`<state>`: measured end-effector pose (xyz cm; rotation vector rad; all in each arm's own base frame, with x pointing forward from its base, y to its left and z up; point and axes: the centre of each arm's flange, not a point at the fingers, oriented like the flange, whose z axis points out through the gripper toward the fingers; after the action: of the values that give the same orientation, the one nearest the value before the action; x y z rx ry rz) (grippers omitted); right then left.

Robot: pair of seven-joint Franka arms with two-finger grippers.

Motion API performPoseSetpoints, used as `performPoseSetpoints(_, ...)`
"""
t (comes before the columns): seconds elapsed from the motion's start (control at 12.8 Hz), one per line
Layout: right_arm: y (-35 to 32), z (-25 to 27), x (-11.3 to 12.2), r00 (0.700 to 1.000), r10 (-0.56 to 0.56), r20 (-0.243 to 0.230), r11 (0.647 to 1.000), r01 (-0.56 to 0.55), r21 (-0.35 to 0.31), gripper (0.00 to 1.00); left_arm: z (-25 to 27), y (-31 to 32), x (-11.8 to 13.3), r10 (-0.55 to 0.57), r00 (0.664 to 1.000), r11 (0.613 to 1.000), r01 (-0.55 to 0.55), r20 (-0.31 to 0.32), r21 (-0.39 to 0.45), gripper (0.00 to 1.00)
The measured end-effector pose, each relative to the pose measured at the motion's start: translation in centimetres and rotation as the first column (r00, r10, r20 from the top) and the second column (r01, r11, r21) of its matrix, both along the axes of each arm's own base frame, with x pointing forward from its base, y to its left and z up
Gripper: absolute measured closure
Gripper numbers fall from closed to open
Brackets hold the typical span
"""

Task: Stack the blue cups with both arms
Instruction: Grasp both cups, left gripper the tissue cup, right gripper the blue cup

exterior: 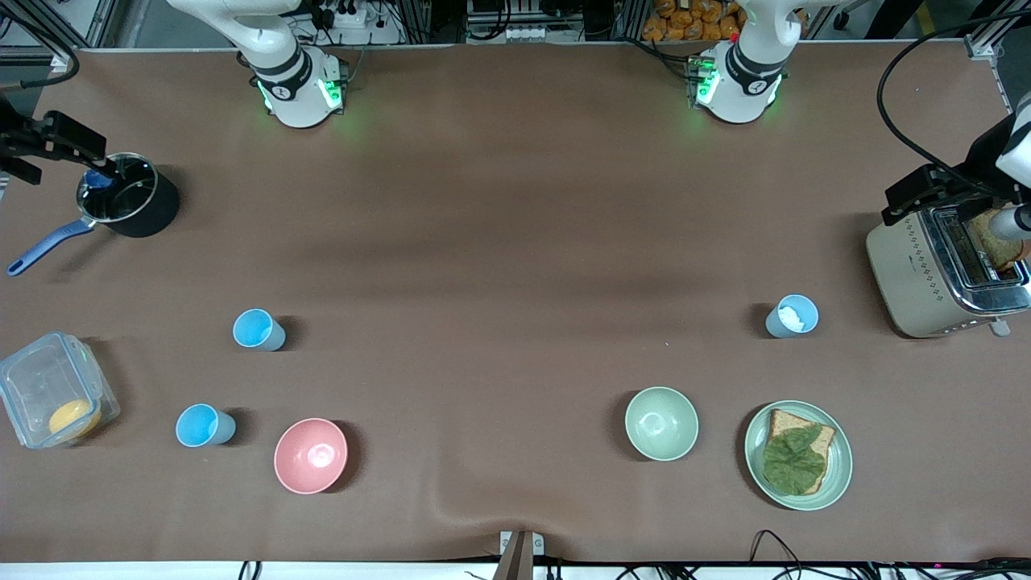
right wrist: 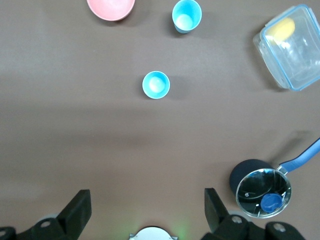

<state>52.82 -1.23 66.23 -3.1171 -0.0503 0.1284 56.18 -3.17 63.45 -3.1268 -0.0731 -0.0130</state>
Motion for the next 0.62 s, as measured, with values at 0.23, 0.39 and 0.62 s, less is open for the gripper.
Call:
performPoseSetpoints(0.23,0.0,-0.3,0.4,1.000,-0.023,0.007,1.000,0.023,-0.002,0.00,0.0,0.4,0.0,0.004,1.000,1.000,-0.004,0.000,0.013,0.00)
performPoseSetpoints(0.39,-0.2,-0.3,0.5,0.999,-0.034,0.011,0.999,0.034,-0.002,0.00,-1.1,1.3,0.6,0.017,1.000,1.000,-0.017,-0.017,0.014,0.00)
performPoseSetpoints(0.62,-2.1,-1.4,0.7,0.997,-0.071,-0.020,0.997,0.071,0.001,0.00,-7.6,3.2,3.8,0.045,0.996,0.999,-0.044,-0.073,0.012,0.00)
